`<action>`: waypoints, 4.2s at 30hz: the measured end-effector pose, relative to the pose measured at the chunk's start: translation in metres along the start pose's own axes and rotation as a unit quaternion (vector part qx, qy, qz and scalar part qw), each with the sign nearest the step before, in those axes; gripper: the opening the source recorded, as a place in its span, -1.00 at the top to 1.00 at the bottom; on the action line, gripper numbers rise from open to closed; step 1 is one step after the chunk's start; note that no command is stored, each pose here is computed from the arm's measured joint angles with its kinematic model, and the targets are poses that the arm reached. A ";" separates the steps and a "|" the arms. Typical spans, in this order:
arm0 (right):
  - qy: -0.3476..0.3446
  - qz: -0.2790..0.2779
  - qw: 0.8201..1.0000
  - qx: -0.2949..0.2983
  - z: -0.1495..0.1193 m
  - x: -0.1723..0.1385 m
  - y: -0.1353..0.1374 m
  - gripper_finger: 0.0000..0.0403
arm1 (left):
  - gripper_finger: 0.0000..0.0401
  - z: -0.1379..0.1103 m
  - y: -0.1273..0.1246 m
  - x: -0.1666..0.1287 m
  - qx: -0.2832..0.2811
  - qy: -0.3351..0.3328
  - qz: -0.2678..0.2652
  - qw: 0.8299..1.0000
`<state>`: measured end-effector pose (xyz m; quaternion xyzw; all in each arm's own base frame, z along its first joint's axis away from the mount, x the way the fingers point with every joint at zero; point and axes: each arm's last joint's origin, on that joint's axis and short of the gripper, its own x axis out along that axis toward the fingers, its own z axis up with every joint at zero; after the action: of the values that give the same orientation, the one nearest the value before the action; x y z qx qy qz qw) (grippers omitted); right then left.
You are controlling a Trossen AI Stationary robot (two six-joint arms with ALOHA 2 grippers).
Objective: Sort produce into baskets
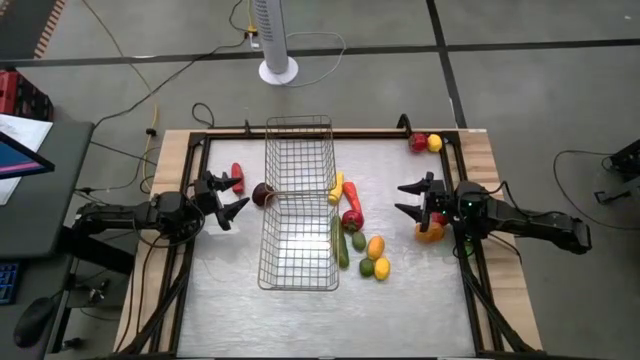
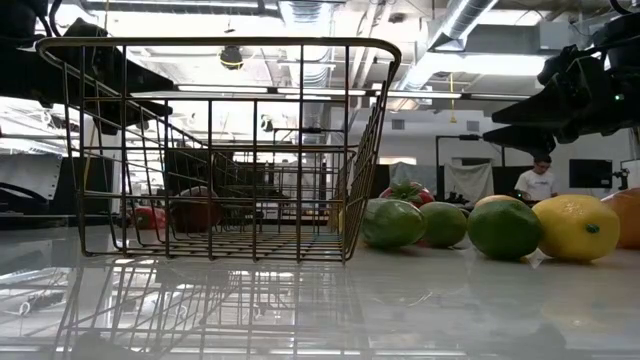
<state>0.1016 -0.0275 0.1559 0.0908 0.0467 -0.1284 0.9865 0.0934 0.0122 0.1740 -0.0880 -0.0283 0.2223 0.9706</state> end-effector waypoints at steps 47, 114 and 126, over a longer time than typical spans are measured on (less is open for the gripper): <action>-0.169 -0.011 0.985 0.025 0.031 -0.005 0.003 -0.58 | -0.72 0.007 0.001 0.000 -0.184 -0.041 0.020 0.982; -0.161 0.047 0.976 -0.142 0.192 0.004 0.035 -0.58 | -0.72 0.011 0.104 0.094 -0.179 0.512 0.338 0.769; -0.179 0.040 0.967 -0.176 0.195 0.007 0.035 -0.58 | -0.47 -0.007 0.111 0.104 -0.152 0.540 0.342 0.754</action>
<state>0.1312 -0.0335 0.3518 -0.1065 -0.1121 -0.0927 0.9836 0.1398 0.1549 0.1487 -0.3439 0.4987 0.4481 0.6575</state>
